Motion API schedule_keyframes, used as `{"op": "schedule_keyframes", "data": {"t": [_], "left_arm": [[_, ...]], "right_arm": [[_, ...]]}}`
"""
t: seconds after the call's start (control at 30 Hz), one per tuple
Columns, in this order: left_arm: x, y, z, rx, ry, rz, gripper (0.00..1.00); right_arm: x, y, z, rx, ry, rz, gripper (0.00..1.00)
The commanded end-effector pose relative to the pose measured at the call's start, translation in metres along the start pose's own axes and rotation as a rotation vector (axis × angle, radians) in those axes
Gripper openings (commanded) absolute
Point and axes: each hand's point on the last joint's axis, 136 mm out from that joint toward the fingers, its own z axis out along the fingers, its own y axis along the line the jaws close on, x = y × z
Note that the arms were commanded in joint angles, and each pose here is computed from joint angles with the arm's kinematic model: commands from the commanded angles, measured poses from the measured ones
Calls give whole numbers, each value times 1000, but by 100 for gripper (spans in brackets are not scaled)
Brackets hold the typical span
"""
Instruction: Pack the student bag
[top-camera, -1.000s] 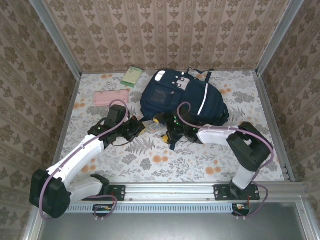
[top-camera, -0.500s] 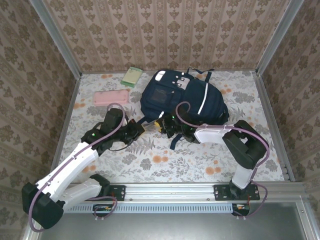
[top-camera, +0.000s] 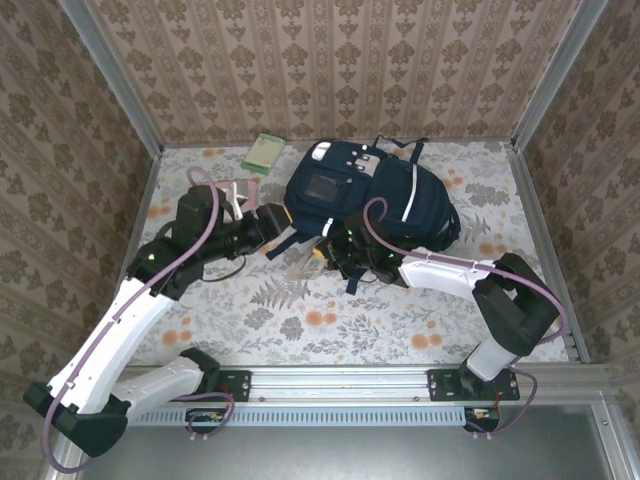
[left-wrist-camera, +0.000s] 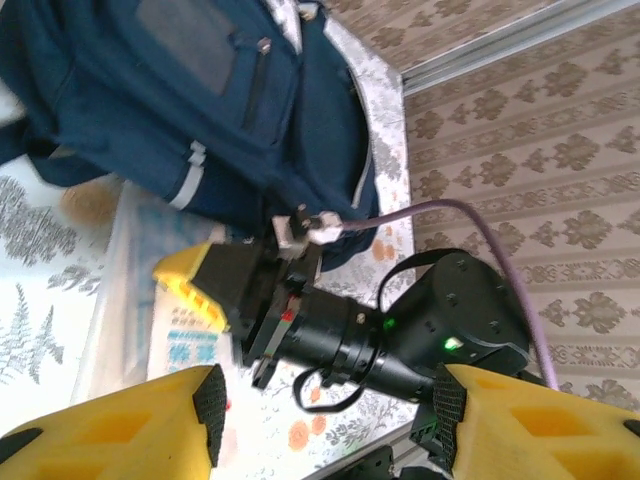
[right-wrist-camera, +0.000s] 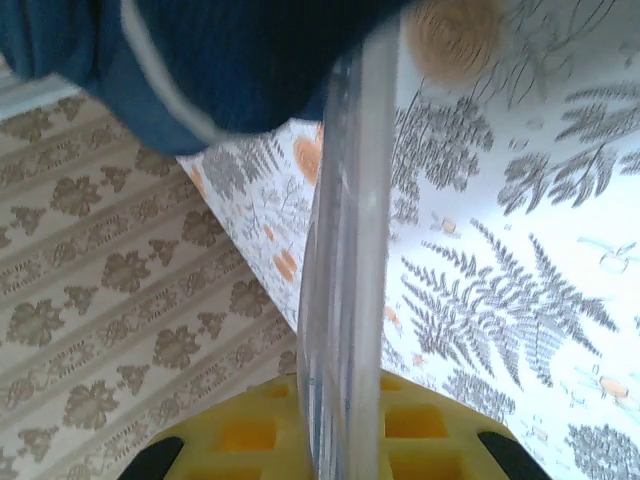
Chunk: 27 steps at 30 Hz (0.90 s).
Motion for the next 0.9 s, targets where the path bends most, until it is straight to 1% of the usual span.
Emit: {"op": "schedule_keyframes", "data": {"t": [0.0,0.1,0.23,0.37,0.47,0.57,0.67,0.73,0.8,0.87], "left_arm": [[-11,-12,-6,-10,-5,97,60],[-24,-23,-2,2,-4,126,60],[-40,-37,10,24,16,159,60],[-54,-49,24,17,38,240,61],[-64,-52,42,5,55,278,61],[-69,-56,67,8,78,312,61],[-72,-59,94,18,109,339,61],[-72,-60,118,33,136,356,62],[-65,-62,147,60,182,389,61],[-54,-63,178,77,239,402,61]], "right_arm": [[26,49,-22,-124,60,-102,0],[33,56,-30,-146,79,-126,0],[41,56,-37,-137,105,-157,0],[31,56,-54,-137,48,-212,0],[14,68,-78,-146,-22,-297,0],[-21,77,-105,-137,-117,-376,0],[-62,84,-138,-143,-246,-453,0],[-95,84,-168,-109,-387,-544,0],[-130,76,-200,-28,-549,-592,0],[-164,60,-233,49,-705,-549,0]]}}
